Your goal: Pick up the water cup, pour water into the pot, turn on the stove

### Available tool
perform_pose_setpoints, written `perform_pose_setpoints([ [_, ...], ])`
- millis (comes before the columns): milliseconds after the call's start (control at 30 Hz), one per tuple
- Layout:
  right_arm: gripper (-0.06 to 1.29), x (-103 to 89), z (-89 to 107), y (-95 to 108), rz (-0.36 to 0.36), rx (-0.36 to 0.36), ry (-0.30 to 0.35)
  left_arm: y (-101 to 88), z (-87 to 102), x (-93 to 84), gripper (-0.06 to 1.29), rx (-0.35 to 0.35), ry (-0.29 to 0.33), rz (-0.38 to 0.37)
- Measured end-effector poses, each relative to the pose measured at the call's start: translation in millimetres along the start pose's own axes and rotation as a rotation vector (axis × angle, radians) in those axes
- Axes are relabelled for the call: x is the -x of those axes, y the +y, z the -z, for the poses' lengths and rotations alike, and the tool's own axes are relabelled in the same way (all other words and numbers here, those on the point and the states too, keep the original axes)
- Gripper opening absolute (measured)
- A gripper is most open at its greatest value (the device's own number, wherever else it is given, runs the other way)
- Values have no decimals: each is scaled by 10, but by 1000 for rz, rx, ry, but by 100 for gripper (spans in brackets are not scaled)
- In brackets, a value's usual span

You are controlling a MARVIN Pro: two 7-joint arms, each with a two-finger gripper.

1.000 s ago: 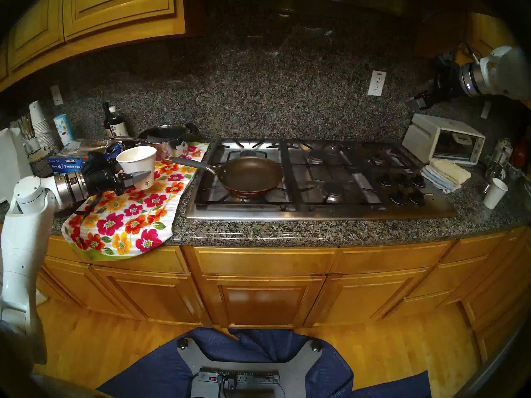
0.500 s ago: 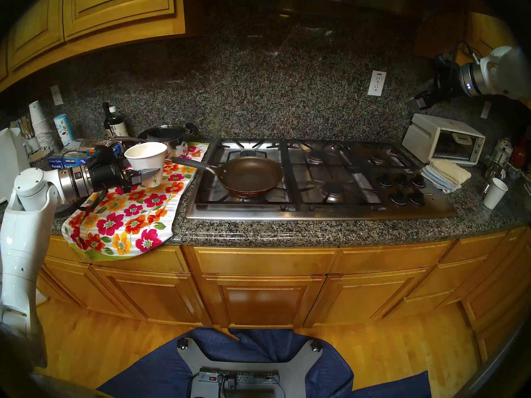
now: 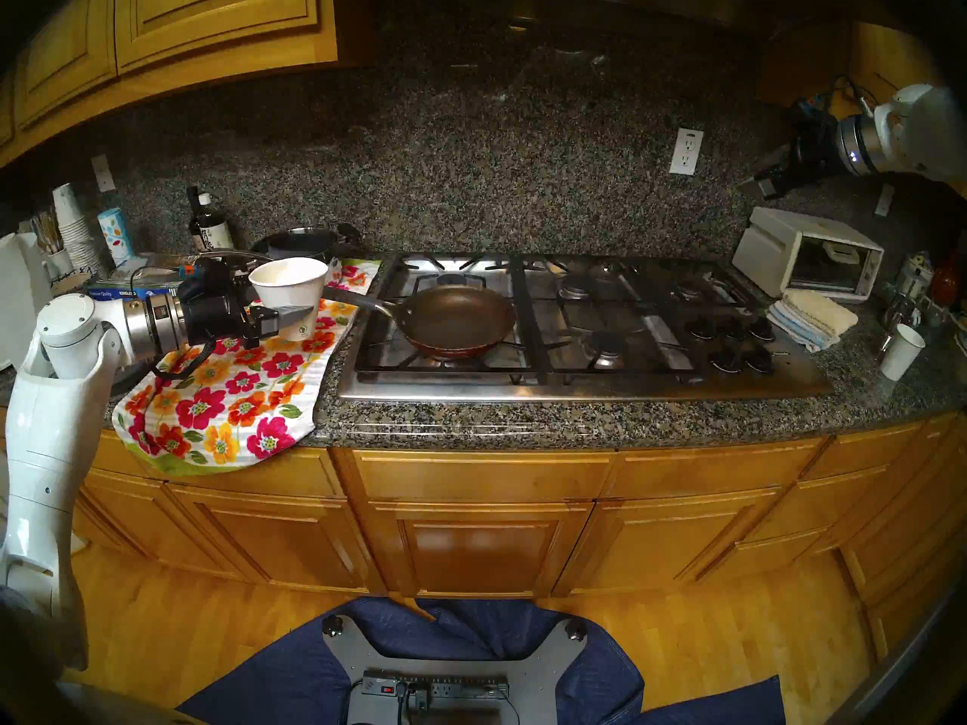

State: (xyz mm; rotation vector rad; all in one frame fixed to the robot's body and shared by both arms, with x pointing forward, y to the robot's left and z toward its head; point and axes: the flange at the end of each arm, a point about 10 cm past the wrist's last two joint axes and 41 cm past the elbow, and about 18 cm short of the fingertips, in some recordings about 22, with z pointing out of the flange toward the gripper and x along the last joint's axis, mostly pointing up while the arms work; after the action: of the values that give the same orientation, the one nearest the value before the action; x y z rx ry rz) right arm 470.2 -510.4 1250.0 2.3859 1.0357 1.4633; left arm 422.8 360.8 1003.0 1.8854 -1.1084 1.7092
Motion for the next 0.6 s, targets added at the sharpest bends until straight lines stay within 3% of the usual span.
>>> perform_pose_setpoints([
  [600,124,0,0,0,0,0,0,206,-469,-156,71,66,-29,4],
])
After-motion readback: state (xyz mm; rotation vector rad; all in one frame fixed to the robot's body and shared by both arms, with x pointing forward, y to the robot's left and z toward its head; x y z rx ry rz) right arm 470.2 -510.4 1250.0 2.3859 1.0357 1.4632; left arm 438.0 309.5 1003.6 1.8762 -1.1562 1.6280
